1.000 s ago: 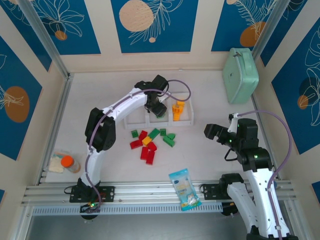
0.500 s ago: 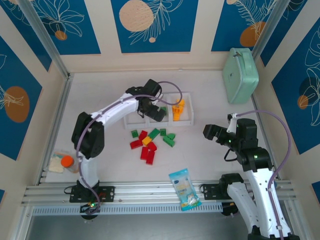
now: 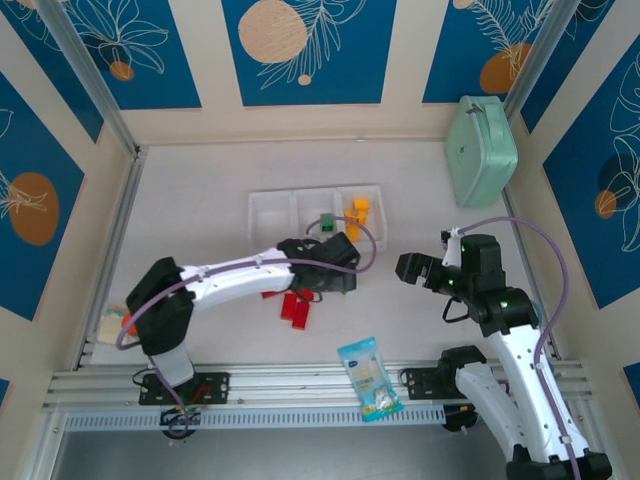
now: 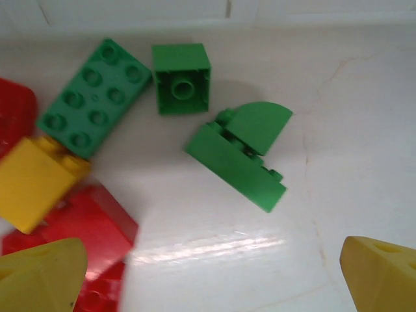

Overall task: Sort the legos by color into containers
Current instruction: Pick up the lego from the center of the table, then place the lego in the container.

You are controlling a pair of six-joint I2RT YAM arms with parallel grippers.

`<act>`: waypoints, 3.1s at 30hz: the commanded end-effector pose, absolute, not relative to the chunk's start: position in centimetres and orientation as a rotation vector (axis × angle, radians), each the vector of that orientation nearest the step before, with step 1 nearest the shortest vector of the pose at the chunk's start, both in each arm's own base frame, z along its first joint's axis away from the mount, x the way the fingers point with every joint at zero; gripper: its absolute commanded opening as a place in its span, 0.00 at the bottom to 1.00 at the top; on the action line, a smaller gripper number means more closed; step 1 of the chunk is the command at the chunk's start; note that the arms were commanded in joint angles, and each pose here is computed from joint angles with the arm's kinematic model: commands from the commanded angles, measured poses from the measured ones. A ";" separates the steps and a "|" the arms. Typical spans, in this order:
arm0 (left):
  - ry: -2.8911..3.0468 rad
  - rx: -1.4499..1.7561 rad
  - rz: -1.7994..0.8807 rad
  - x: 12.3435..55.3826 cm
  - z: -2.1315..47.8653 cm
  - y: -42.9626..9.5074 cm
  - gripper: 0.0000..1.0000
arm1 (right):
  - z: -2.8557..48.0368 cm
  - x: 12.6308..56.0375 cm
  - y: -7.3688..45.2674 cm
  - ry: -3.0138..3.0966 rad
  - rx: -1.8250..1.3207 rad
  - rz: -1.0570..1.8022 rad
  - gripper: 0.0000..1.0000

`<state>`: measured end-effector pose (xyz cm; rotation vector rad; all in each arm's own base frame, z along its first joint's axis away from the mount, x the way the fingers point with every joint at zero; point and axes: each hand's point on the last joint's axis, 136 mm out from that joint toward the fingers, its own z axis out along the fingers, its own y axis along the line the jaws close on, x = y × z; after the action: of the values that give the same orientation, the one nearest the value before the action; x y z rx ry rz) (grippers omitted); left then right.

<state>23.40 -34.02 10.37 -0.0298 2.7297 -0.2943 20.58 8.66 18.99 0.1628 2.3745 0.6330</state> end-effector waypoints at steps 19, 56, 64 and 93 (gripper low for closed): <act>2.743 -0.606 0.045 24.2 5.0 -35.5 0.92 | 22.7 17.6 6.1 2.085 0.143 0.471 0.99; 2.677 -0.306 -0.269 25.3 4.8 -37.3 0.24 | 21.4 17.0 9.3 2.137 -0.054 0.533 0.99; 2.702 -0.064 -0.312 25.1 9.0 -36.6 0.19 | 21.3 17.2 9.0 2.137 -0.048 0.506 0.99; 2.827 0.107 -0.224 39.0 12.4 -31.4 0.22 | 21.3 17.3 7.6 2.111 0.023 0.451 0.99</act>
<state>39.09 -31.91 13.20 0.0746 2.7616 -0.2184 17.27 8.05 21.36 -0.0033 2.1256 0.4639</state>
